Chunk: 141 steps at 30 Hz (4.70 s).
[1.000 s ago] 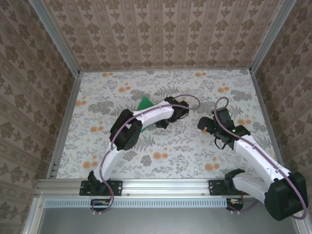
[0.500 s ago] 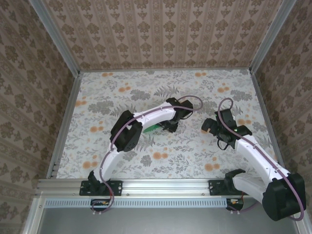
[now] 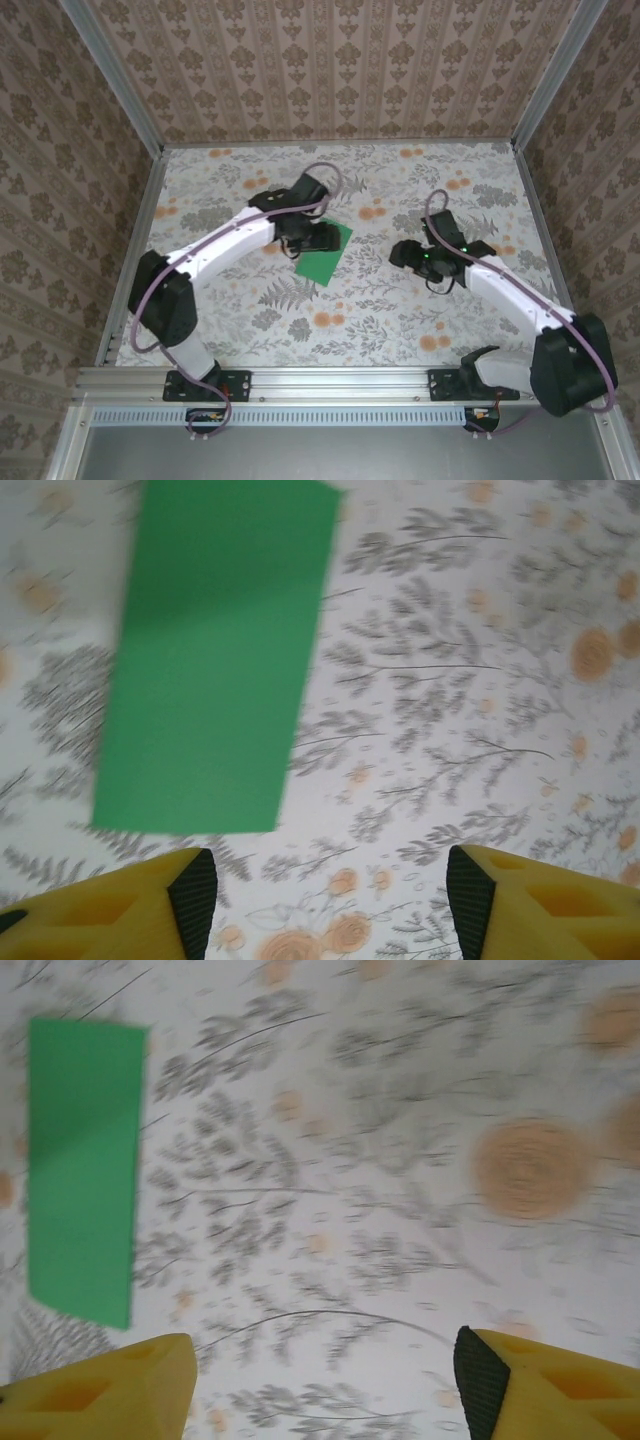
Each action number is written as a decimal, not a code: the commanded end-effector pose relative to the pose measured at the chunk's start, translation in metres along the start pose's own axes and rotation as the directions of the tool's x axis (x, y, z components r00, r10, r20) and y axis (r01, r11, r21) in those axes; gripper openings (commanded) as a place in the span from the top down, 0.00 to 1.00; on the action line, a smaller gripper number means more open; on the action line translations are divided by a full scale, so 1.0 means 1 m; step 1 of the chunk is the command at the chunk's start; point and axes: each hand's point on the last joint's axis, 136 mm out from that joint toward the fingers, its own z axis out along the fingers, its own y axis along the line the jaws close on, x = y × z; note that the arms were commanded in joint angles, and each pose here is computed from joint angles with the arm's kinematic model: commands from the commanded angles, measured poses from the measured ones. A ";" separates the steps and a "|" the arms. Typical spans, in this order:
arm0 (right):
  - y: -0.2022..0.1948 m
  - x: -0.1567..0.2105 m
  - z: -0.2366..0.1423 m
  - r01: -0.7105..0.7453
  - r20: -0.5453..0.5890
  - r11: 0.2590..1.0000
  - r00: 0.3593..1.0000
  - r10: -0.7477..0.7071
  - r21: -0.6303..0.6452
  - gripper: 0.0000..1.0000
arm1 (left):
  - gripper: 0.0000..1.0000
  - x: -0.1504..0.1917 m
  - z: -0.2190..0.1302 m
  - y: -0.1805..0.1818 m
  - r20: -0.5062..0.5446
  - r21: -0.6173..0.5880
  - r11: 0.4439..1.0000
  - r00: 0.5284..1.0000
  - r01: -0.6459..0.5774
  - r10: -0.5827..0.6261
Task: Fold a paper plane with a square sheet of paper (pick it up from the middle)
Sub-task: Turn over the paper at the center of the table, then move the paper to the center of the table, then third fold the triangle at the center of the table.
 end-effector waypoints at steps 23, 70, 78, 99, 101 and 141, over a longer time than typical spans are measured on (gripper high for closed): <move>0.183 0.063 0.159 0.322 -0.415 0.936 0.839 -0.352 -0.143 0.56 | 0.38 0.059 -0.019 0.142 0.057 0.113 0.894 0.896 0.433 -0.441; 0.118 0.093 0.141 0.091 -0.361 0.967 0.916 -0.175 -0.239 0.91 | 0.97 0.083 0.089 0.008 -0.201 0.414 0.857 0.949 0.308 -0.243; 0.123 0.088 0.133 0.085 -0.345 0.956 0.921 -0.183 -0.281 0.91 | 0.98 0.095 0.102 0.015 -0.224 0.370 0.871 0.941 0.323 -0.254; 0.115 0.099 0.119 0.061 -0.354 0.949 0.919 -0.175 -0.310 0.93 | 1.00 0.113 0.107 0.038 -0.223 0.245 0.917 0.939 0.314 -0.262; 0.112 0.105 0.123 0.059 -0.376 0.949 0.909 -0.180 -0.311 0.93 | 1.00 0.113 0.107 0.039 -0.223 0.238 0.919 0.939 0.314 -0.263; 0.053 0.110 0.077 -0.114 -0.388 0.979 0.921 0.040 -0.170 0.58 | 1.00 0.132 0.114 0.058 -0.264 0.115 0.918 0.903 0.378 -0.339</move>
